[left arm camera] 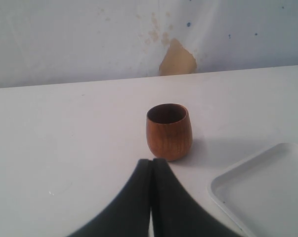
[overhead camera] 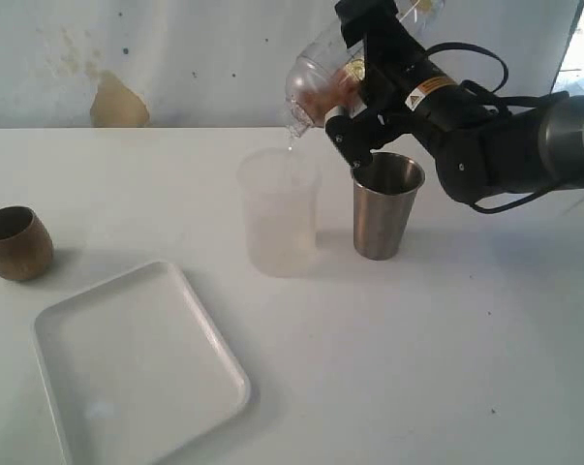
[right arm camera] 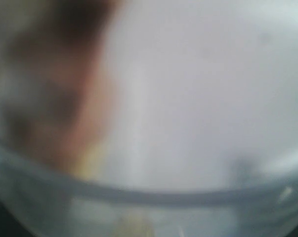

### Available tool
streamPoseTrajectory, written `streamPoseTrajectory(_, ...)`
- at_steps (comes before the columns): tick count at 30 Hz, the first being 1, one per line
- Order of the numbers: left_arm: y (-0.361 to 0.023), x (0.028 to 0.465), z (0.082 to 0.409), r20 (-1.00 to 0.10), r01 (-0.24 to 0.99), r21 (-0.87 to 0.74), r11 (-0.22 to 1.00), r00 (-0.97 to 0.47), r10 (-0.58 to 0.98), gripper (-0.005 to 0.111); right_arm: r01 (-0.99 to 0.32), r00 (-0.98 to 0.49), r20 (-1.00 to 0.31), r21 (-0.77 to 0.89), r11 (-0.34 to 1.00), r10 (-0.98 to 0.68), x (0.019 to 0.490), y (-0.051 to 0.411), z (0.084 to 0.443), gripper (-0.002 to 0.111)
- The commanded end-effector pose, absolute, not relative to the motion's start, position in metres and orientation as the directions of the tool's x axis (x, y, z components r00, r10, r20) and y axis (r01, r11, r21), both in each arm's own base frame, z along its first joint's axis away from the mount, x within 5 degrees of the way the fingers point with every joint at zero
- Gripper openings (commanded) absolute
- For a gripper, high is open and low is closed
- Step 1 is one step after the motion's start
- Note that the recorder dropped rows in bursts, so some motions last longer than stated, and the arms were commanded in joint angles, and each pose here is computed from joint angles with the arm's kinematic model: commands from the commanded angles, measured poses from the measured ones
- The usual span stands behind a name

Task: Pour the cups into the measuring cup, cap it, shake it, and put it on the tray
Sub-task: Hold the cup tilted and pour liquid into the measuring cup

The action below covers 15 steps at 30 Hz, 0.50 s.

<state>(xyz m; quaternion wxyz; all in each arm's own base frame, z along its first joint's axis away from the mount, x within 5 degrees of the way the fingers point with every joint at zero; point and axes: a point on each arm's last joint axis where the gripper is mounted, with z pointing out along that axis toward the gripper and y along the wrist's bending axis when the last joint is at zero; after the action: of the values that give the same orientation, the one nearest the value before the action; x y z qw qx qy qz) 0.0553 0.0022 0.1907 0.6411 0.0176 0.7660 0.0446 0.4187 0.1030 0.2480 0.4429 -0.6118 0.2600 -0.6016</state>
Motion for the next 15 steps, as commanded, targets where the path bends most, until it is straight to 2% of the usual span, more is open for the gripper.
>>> streamPoseTrajectory(1, 0.0023, 0.0551, 0.19, -0.982, -0.031, 0.092, 0.995, -0.171, 0.085, 0.0, 0.278, 0.097, 0.516, -0.835, -0.475, -0.851, 0.4178, 0.1011, 0.2614, 0.0)
streamPoseTrajectory(15, 0.0023, 0.0551, 0.19, -0.982, -0.031, 0.092, 0.995, -0.171, 0.085, 0.0, 0.269, 0.097, 0.511, -0.84, -0.472, -0.854, 0.418, 0.1006, 0.2608, 0.0)
